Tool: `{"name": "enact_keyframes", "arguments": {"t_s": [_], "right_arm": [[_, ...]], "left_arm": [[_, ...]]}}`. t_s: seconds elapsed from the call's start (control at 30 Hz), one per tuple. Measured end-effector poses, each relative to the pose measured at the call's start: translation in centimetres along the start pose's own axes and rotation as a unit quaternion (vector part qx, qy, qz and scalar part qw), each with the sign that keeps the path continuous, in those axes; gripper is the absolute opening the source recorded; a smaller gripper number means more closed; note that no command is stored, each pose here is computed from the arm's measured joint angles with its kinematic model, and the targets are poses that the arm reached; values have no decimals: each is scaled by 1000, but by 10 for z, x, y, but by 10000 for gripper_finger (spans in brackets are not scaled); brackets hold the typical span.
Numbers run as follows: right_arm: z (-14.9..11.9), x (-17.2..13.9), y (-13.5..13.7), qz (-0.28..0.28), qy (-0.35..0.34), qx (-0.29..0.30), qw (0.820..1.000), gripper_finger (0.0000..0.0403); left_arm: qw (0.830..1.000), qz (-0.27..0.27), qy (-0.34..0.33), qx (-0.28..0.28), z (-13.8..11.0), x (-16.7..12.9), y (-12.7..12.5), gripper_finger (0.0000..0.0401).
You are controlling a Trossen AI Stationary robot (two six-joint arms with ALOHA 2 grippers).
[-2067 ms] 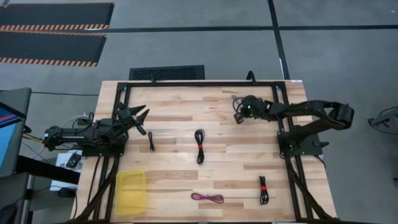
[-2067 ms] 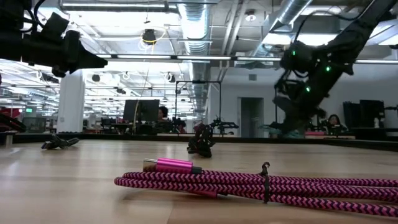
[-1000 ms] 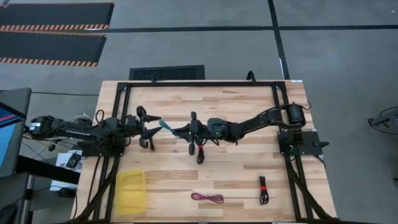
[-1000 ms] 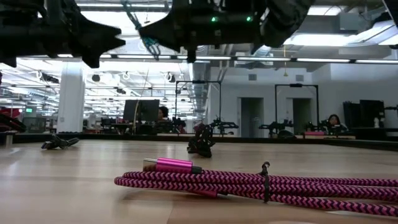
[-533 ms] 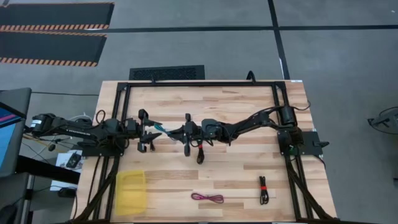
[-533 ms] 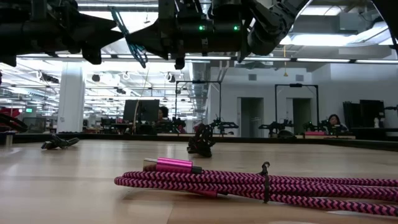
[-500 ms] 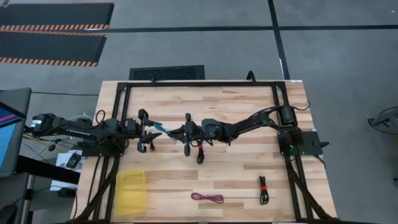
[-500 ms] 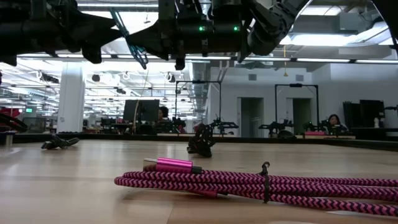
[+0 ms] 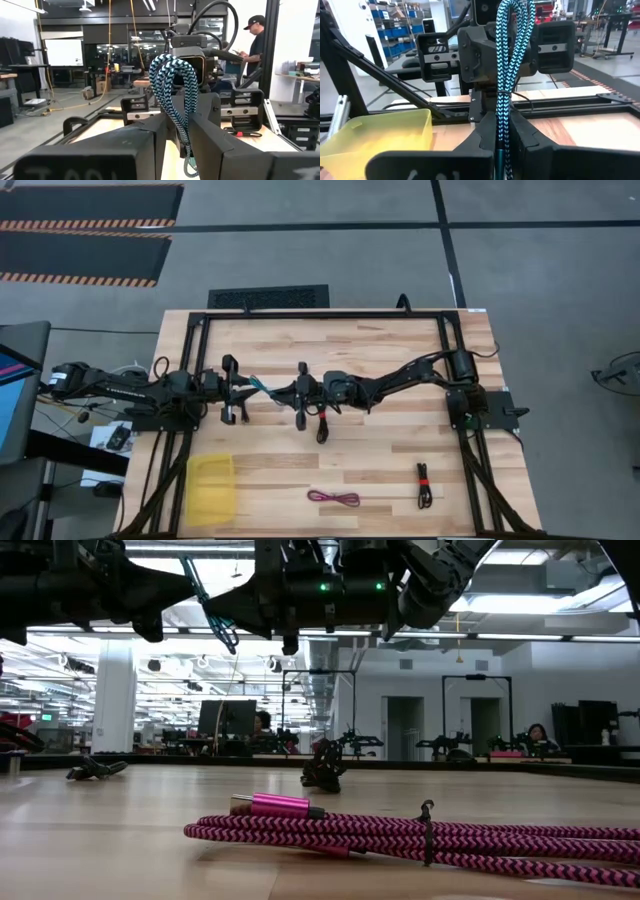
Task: Pick and place USB-C Cables
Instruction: Put the blue charger cable into the yellow bin
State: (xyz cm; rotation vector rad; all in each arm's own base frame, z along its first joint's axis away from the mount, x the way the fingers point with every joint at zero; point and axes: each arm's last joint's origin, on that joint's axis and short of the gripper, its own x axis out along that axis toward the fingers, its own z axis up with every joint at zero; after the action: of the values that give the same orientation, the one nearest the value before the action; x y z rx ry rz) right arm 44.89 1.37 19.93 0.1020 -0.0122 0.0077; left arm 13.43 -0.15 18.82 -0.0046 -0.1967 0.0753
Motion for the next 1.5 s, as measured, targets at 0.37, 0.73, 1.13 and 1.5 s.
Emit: {"name": "enact_keyframes", "arguments": {"t_s": [0.37,0.73,1.13,1.5], "right_arm": [[8,10,3,-5,50,-4,999,29],[7,13,16,-32,93,60,993,32],[15,17,41,-6,100,205,974,34],[7,24,52,17,105,264,959,32]], "left_arm": [[1000,9,8,-1,-1,0,0,70],[988,139,66,30,21,-12,9,146],[957,264,100,64,32,-22,17,182],[947,301,76,84,39,-22,24,182]]}}
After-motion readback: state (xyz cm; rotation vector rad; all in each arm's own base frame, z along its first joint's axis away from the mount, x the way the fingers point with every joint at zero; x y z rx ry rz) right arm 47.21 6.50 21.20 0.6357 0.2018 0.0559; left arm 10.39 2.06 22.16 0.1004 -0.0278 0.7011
